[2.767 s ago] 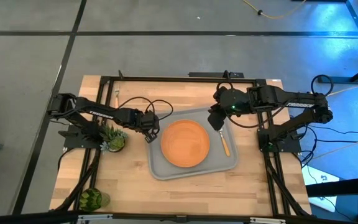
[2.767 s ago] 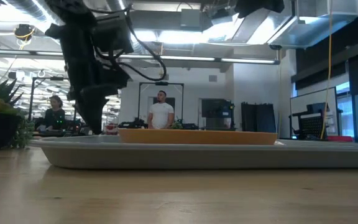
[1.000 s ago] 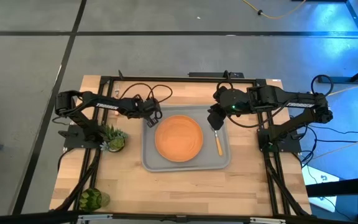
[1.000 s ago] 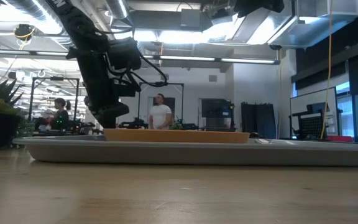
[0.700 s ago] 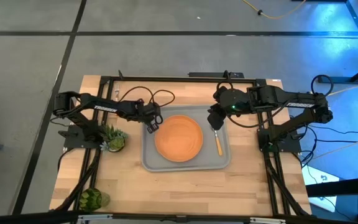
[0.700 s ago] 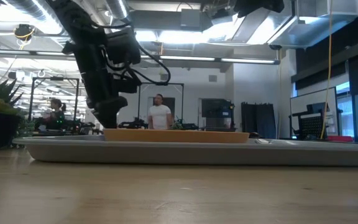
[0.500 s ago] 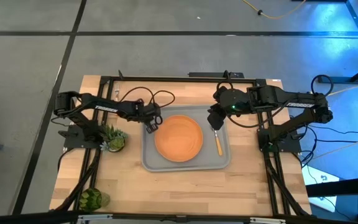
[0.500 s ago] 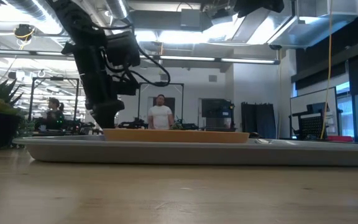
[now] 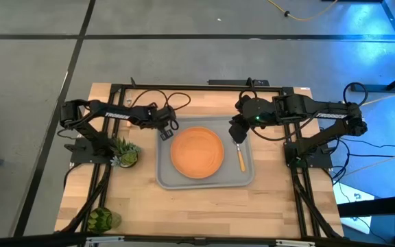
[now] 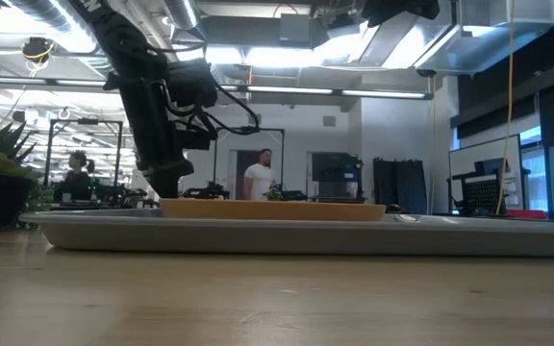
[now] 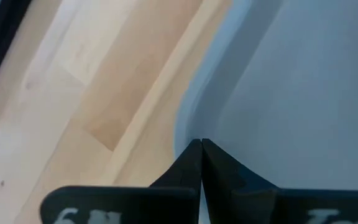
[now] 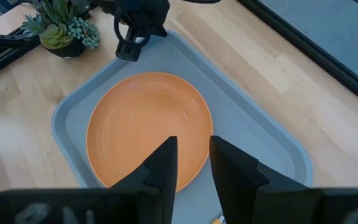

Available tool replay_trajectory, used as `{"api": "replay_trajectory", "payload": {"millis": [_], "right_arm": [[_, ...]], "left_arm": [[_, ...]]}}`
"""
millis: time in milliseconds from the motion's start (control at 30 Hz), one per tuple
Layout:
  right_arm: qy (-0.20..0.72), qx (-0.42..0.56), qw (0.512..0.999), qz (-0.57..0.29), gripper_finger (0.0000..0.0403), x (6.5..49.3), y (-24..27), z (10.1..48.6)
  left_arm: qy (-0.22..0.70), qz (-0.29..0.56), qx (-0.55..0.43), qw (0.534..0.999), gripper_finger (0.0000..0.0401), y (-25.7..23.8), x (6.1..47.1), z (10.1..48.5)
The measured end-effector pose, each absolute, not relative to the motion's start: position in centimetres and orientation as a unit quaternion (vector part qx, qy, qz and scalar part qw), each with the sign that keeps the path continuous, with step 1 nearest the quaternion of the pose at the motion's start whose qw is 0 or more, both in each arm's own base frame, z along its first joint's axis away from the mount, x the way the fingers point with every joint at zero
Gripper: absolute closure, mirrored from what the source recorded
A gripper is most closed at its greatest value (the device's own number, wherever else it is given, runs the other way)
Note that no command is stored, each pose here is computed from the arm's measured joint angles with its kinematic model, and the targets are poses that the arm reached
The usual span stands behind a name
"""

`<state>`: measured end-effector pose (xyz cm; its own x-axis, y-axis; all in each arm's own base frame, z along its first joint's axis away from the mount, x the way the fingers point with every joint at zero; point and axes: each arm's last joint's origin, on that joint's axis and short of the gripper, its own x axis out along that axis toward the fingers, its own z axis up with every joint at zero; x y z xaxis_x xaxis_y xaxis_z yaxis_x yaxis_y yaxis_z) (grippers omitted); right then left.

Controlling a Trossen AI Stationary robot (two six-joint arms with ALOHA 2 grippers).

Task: Pick and place plate/cup/fork/spoon on tray
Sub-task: Move the gray food tray to the center of the table

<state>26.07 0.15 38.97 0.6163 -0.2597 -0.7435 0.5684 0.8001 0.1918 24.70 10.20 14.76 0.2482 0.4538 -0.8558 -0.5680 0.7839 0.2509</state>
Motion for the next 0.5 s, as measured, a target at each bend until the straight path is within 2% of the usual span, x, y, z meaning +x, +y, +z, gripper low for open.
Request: {"api": "replay_trajectory", "payload": {"millis": [500], "right_arm": [[0.369, 0.209, 0.874, -0.237, 0.0304, 26.1, 0.1, 39.0]], "left_arm": [[0.490, 0.347, -0.061, 0.798, 0.0401, 11.4, 24.7, 15.2]]}}
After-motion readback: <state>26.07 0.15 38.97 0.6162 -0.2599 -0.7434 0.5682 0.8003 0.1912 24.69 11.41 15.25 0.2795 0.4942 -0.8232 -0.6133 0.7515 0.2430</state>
